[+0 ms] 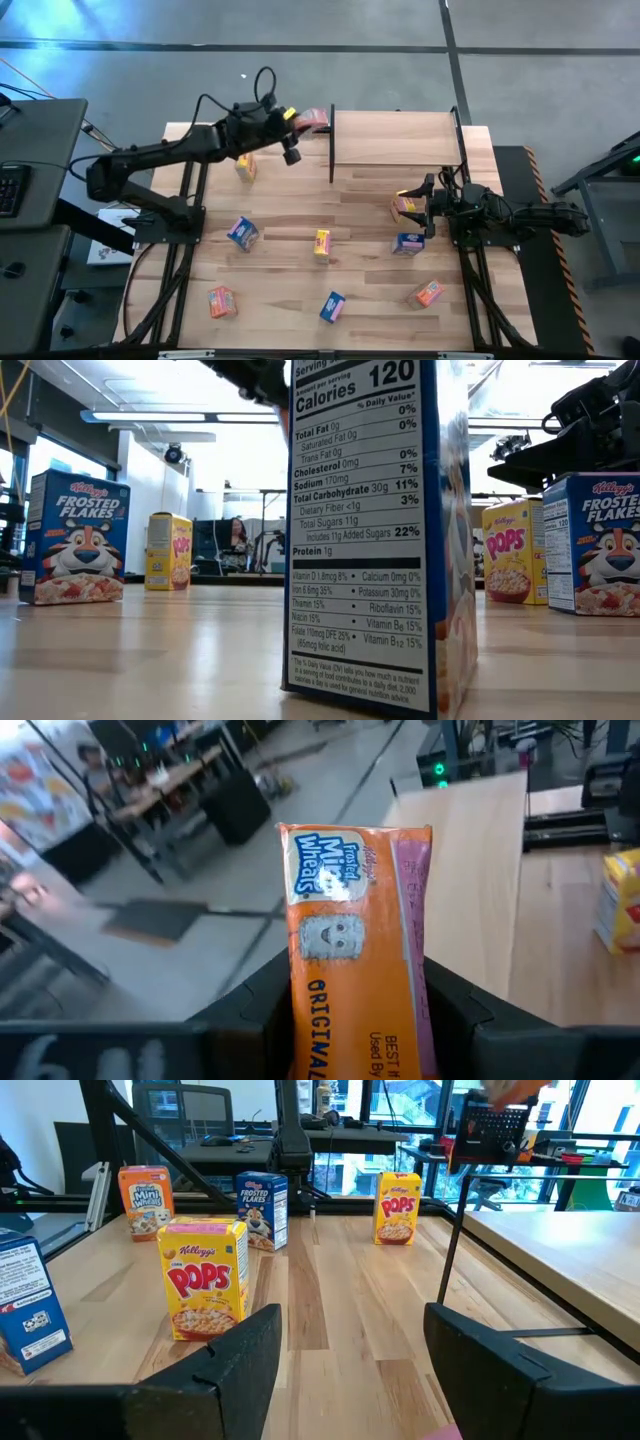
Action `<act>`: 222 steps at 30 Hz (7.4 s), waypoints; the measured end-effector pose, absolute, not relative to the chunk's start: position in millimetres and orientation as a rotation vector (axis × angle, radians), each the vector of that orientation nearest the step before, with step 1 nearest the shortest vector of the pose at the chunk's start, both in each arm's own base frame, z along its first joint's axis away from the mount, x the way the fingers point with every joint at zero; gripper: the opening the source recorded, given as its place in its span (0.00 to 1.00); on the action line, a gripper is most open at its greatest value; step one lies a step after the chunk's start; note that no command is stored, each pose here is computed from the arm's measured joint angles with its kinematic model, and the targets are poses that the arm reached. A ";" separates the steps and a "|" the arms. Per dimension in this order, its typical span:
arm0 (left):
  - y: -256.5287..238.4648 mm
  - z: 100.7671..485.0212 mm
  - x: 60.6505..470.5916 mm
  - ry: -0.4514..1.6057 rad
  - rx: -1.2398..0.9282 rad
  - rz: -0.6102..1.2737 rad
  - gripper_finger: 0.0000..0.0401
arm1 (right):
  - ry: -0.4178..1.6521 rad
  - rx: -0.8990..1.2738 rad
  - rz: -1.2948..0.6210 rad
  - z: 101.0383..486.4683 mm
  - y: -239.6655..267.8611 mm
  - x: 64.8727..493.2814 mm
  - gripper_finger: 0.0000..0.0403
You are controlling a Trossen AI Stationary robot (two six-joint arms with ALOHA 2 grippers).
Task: Stack cereal on shelf
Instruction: Put the top orange cereal box on the shelf, then put the middle yellow cereal box on the shelf
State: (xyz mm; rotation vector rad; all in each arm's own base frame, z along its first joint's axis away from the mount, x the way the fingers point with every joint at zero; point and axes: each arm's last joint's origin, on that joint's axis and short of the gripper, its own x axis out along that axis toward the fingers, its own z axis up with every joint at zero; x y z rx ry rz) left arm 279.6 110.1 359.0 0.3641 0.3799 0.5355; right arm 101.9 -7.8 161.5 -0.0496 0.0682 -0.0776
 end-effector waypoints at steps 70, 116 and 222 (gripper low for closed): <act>230.1 324.7 393.6 0.645 0.259 0.247 0.34 | 0.069 -0.050 -0.078 161.4 -7.8 101.9 0.59; 233.9 321.7 392.2 0.643 0.249 0.210 0.47 | 0.069 -0.050 -0.078 161.4 -7.8 101.9 0.59; 26.7 325.5 246.9 0.395 -0.099 0.181 0.53 | 0.069 -0.050 -0.078 161.4 -7.8 101.9 0.59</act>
